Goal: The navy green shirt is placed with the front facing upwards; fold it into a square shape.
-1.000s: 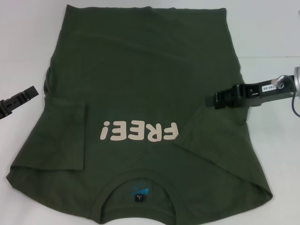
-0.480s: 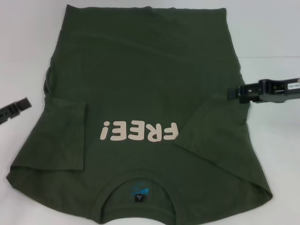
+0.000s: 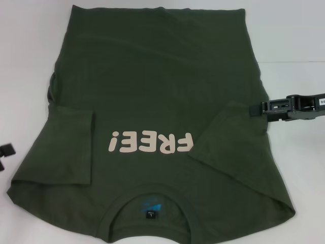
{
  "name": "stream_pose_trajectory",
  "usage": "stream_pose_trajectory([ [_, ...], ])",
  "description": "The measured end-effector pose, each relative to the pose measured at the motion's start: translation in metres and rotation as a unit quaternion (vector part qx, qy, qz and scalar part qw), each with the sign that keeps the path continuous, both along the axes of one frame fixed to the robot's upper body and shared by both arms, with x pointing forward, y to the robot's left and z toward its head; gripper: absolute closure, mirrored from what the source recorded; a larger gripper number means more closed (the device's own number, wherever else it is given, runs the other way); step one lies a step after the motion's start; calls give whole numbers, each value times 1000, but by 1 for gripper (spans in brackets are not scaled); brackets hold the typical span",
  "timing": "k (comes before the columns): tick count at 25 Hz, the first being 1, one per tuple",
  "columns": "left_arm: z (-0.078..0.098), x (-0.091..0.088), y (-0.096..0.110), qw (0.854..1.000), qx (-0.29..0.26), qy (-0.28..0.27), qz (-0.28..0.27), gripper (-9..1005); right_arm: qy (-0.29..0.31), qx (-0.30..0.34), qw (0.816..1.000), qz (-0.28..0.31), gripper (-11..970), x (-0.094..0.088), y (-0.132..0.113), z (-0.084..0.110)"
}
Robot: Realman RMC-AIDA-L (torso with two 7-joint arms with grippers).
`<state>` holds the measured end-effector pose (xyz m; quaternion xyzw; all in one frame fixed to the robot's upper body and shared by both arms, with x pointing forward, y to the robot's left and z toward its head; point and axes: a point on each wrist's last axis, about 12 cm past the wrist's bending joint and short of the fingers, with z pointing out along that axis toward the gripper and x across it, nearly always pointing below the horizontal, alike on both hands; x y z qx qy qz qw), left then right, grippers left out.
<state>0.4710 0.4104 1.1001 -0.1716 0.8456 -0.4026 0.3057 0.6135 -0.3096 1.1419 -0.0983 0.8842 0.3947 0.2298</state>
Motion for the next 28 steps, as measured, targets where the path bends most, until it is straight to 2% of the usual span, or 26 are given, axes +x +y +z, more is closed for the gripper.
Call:
stream_pose_trajectory([
  [2,-3,-3,3,1000,0,23,9,295,1,1,1000,0,70,0,0,0],
  [7,-12,-10,5,998,-14,61,27,295,3,3,1000,-2,17,-1,-1,0],
  [14,-26,-12,3,994,-25,98,43,296,1,3,1000,-5,20,-2,-3,-1],
  [28,-38,-9,1,990,-36,117,68,295,0,8,1000,-19,26,-5,-10,-3],
])
